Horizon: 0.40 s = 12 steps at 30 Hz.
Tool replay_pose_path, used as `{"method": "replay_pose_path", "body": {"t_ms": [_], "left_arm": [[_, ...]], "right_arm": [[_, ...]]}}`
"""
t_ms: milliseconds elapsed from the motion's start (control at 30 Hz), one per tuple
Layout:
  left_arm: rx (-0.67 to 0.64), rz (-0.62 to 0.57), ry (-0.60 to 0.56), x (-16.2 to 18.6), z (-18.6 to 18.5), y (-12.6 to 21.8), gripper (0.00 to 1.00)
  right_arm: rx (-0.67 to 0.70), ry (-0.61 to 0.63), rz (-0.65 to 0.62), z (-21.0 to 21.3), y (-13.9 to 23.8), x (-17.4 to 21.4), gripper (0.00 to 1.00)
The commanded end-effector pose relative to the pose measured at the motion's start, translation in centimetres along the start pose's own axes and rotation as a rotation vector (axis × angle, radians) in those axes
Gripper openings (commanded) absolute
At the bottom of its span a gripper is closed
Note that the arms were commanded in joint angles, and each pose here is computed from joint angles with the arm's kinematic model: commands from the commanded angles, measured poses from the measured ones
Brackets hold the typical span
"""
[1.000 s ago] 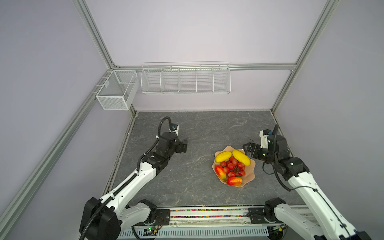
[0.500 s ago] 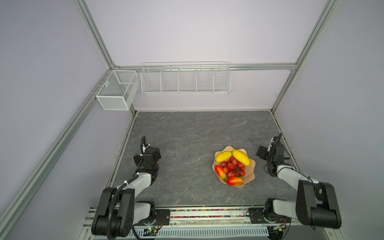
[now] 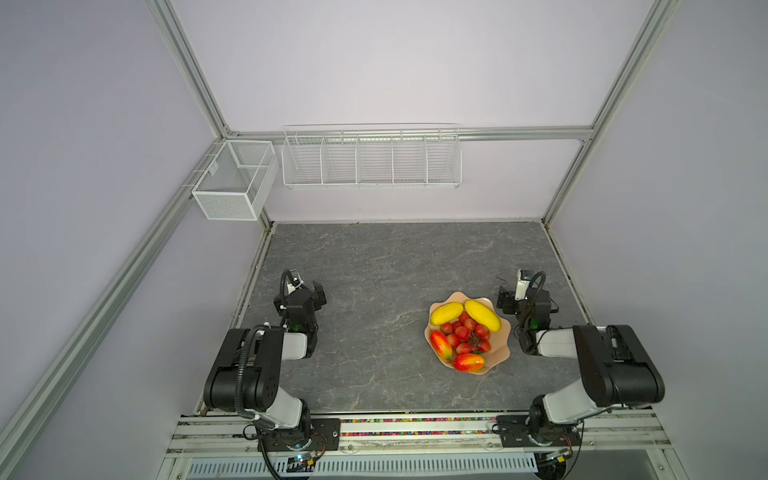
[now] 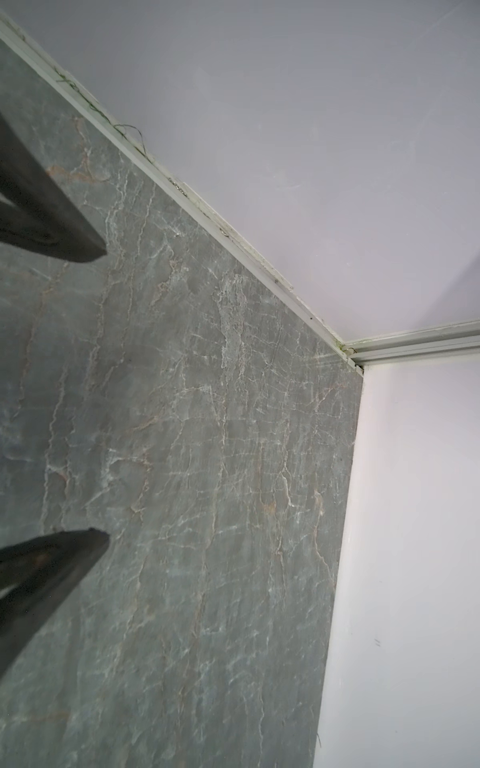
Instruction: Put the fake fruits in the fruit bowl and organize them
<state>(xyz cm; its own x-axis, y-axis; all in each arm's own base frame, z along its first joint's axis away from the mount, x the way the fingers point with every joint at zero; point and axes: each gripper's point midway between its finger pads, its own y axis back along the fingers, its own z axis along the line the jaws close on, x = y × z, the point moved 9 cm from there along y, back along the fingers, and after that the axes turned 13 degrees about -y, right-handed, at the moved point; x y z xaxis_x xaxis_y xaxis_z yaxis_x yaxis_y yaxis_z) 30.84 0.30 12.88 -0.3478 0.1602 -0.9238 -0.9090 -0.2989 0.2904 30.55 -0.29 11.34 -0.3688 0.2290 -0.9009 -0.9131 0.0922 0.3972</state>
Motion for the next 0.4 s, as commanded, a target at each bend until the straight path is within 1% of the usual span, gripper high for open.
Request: {"method": "replay_pose_path", "body": {"t_ms": [0, 67, 367], "left_arm": [[0.001, -0.072, 0.010, -1.12, 0.10, -0.25, 0.99], [0.006, -0.068, 0.010, -1.15, 0.05, -0.23, 0.99], [0.004, -0.072, 0.010, -1.14, 0.09, -0.24, 0.99]], "right_arm": [[-0.016, 0.026, -0.064, 0.19, -0.01, -1.13, 0.88], [-0.016, 0.025, -0.045, 0.25, 0.04, -1.16, 0.88], [-0.016, 0.026, -0.048, 0.22, 0.05, -1.15, 0.88]]}}
